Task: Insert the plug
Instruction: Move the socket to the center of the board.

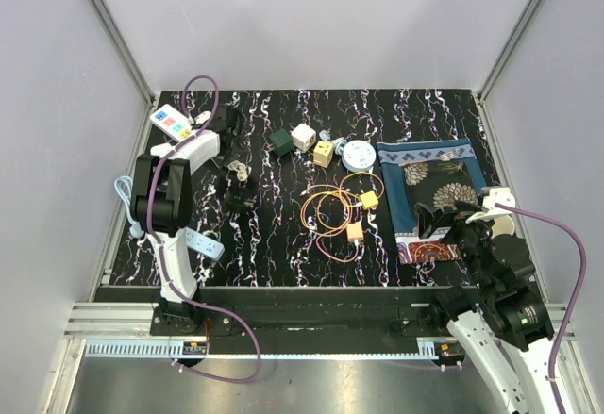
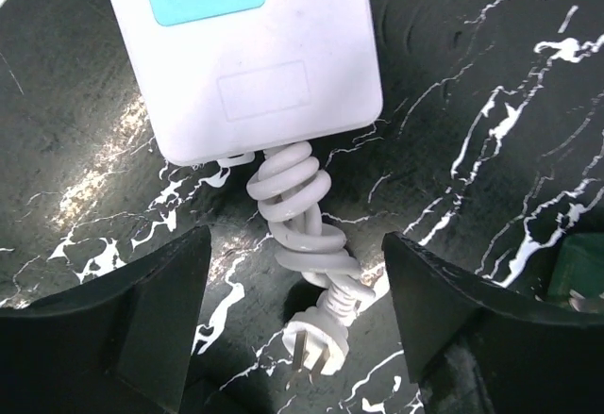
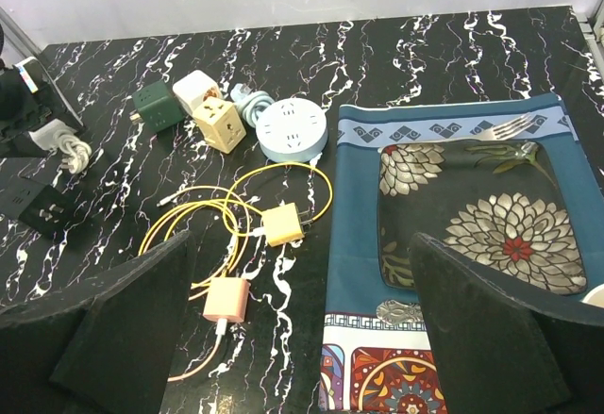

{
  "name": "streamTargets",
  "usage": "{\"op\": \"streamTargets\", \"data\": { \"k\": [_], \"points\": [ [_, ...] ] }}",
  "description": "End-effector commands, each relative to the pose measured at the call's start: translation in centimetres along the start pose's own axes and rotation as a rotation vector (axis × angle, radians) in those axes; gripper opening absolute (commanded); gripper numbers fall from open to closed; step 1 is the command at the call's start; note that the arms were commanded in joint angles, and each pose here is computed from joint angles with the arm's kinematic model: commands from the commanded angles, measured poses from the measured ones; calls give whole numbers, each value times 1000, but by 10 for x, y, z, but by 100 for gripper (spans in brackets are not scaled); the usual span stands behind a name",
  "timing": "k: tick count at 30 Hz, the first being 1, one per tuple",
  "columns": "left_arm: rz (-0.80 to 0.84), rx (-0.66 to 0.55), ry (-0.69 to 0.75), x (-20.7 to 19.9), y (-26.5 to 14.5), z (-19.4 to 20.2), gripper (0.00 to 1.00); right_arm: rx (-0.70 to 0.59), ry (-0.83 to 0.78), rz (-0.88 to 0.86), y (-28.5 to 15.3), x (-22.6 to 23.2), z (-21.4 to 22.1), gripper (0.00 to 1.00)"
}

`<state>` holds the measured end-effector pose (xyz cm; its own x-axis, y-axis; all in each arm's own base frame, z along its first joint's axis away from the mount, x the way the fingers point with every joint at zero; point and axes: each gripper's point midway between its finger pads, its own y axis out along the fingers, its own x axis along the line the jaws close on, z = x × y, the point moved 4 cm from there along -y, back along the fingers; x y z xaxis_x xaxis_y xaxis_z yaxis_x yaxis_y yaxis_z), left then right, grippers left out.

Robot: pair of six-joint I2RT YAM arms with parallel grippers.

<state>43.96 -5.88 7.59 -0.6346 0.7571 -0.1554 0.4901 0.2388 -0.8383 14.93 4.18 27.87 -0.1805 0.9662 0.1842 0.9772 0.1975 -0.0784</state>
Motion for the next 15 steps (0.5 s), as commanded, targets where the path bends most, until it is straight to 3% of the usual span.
{"op": "streamTargets", "data": {
  "k": [1,7,10,13,15],
  "points": [
    [-32,-8,-19,-3,5,-5,74,-21,0,-35,4,6,-5,100],
    [-12,38,18,-10,8,9,49,-20,0,-44,4,7,-5,100],
    [30,59,45,-21,-4,13,25,-20,-1,-46,3,7,-4,100],
    [65,47,93,-35,-22,17,17,-29,0,-46,2,7,-6,100],
    [79,55,128,-44,-33,24,17,-37,1,-47,2,7,-6,100]
  ]
}}
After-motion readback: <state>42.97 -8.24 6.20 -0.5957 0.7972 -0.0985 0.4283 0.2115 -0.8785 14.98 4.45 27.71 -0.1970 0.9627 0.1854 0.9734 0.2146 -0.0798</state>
